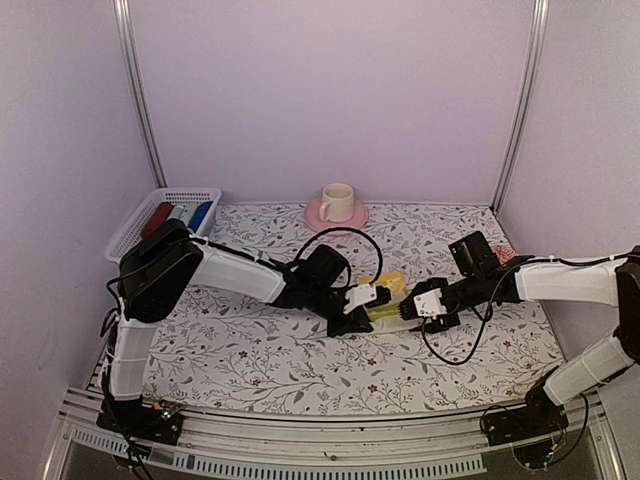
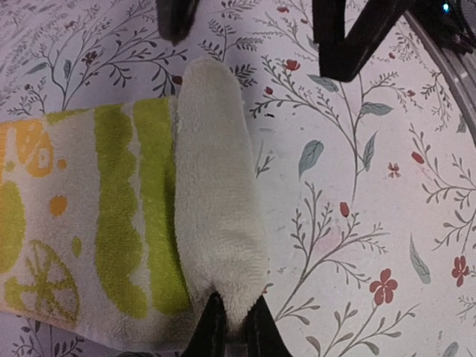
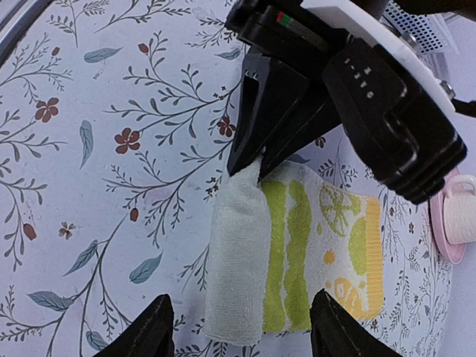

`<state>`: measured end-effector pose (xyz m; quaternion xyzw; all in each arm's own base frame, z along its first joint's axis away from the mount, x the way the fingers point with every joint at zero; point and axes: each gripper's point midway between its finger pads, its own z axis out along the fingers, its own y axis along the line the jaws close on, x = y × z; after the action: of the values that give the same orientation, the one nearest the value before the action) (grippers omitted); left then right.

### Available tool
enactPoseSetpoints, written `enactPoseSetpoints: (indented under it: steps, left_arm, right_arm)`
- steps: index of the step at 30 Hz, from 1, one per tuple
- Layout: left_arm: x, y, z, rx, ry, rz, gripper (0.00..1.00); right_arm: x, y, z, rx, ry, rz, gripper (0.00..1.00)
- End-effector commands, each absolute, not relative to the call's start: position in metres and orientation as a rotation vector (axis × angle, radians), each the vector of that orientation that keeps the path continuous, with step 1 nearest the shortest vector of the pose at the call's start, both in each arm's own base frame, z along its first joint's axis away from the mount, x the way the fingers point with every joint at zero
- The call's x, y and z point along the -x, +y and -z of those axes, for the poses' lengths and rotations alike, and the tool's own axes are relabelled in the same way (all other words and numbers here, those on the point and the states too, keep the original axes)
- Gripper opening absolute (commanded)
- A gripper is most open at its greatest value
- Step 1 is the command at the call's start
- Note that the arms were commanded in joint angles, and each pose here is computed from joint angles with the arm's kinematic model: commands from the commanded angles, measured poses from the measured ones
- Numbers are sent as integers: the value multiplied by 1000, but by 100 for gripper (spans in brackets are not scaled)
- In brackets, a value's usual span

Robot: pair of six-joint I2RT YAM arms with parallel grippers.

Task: Roll the towels
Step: Roll the towel at the center of the board.

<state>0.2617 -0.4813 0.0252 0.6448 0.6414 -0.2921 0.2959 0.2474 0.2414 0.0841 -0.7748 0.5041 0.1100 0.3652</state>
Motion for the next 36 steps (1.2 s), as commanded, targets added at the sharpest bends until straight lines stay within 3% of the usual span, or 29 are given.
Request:
enactPoseSetpoints:
  steps: [1,13,20,26,28,31,36]
  left_arm:
    - [-257,-470,-8,-1683,1831,858,0]
    - [-268,-466,-8,-1597,1919,1030,0]
    - [-268,-467,-9,-1583,1922,1062,1]
    - [-269,-466,-10,-1576,1920,1046,19]
    - [-272,-465,-14,-1565,1910,1020,31]
    - [-275,-463,-27,-1538,1877,996,47]
    - [-283,-458,-55,-1477,1769,924,61]
  right_arm:
    - [-249,250,-61,2012,1323,-266,61]
    - [-263,250,-34,2022,1414,-170,48]
    - [-264,250,-30,2029,1436,-168,31]
    - [-267,248,-19,2049,1507,-176,20]
    - [-266,248,-16,2054,1534,-197,15]
    - [-265,250,-17,2058,1548,-226,13]
    - [-264,252,-25,2037,1575,-302,12]
